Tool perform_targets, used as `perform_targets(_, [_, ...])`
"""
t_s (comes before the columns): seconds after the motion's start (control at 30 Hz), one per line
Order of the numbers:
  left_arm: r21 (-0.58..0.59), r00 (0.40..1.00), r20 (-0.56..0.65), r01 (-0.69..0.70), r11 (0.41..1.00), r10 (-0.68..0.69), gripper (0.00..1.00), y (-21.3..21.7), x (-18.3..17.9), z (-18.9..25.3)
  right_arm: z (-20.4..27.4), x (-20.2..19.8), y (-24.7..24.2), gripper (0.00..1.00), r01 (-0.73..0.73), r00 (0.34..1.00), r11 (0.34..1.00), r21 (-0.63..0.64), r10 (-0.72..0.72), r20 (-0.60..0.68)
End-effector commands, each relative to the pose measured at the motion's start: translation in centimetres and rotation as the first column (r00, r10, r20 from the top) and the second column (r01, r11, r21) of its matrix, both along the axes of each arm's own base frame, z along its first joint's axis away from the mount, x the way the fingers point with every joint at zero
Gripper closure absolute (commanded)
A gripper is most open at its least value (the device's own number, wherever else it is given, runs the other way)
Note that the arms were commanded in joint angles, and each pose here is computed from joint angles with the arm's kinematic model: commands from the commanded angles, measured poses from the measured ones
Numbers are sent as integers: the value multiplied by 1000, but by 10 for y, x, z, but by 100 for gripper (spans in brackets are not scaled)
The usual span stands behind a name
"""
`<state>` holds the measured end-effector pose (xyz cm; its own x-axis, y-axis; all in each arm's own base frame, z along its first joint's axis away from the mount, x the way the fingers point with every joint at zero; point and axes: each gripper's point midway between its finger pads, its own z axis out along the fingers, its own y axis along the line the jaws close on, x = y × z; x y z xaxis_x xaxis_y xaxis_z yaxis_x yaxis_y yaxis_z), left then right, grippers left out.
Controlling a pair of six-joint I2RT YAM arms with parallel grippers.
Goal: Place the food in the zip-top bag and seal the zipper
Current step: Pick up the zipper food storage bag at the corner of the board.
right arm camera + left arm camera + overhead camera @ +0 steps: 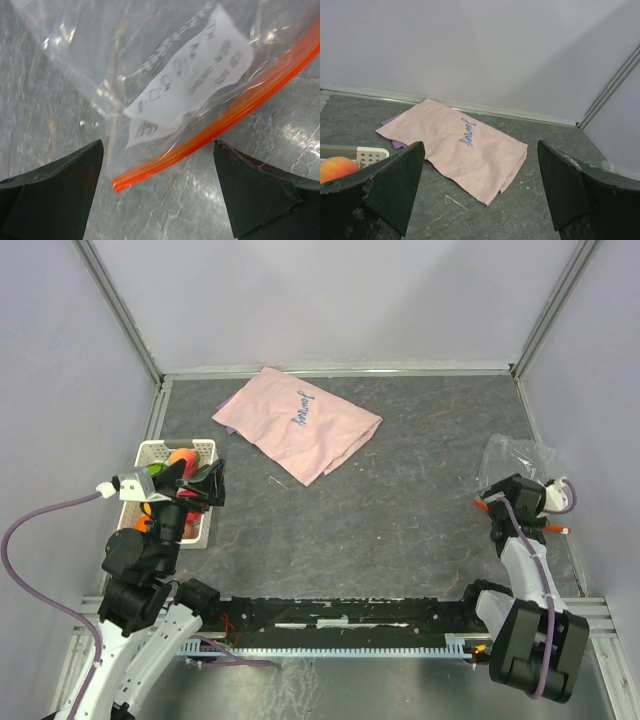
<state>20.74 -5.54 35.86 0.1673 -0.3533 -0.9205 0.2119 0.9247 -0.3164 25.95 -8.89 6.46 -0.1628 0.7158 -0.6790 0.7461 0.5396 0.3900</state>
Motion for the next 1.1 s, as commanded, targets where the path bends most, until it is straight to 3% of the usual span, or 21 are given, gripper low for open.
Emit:
perform_targets(0.0, [31,999,47,11,999,-12,1,-2,-1,9,12,27,-19,1,70,978,992,102,-88,187])
perform_targets(0.13, [38,999,46,16,999,-18,1,-4,0,8,5,37,-27,0,76,973,990,118,-100,209])
perform_targets(0.3, [49,999,36,23,999,-25,1,-6,2,6,-6,35,-36,8,105,971,988,115,-127,202])
perform_targets(0.47, [51,999,38,30,998,-32,1,-7,1,7,-3,33,-37,32,76,978,995,70,-88,189])
perform_targets(0.6, [54,999,36,35,998,-37,1,-8,2,7,6,31,-34,65,27,986,999,31,-31,166])
perform_targets(0.77, [66,998,6,56,996,-57,1,-14,6,5,21,31,-23,90,-62,984,998,7,59,165])
perform_targets(0.87, [72,995,-42,91,993,-89,1,-23,10,0,28,32,-12,98,-136,979,991,-2,135,155])
perform_targets(1.07, [67,964,-182,209,976,-194,0,-53,25,-18,49,37,19,98,-299,943,954,-35,301,141])
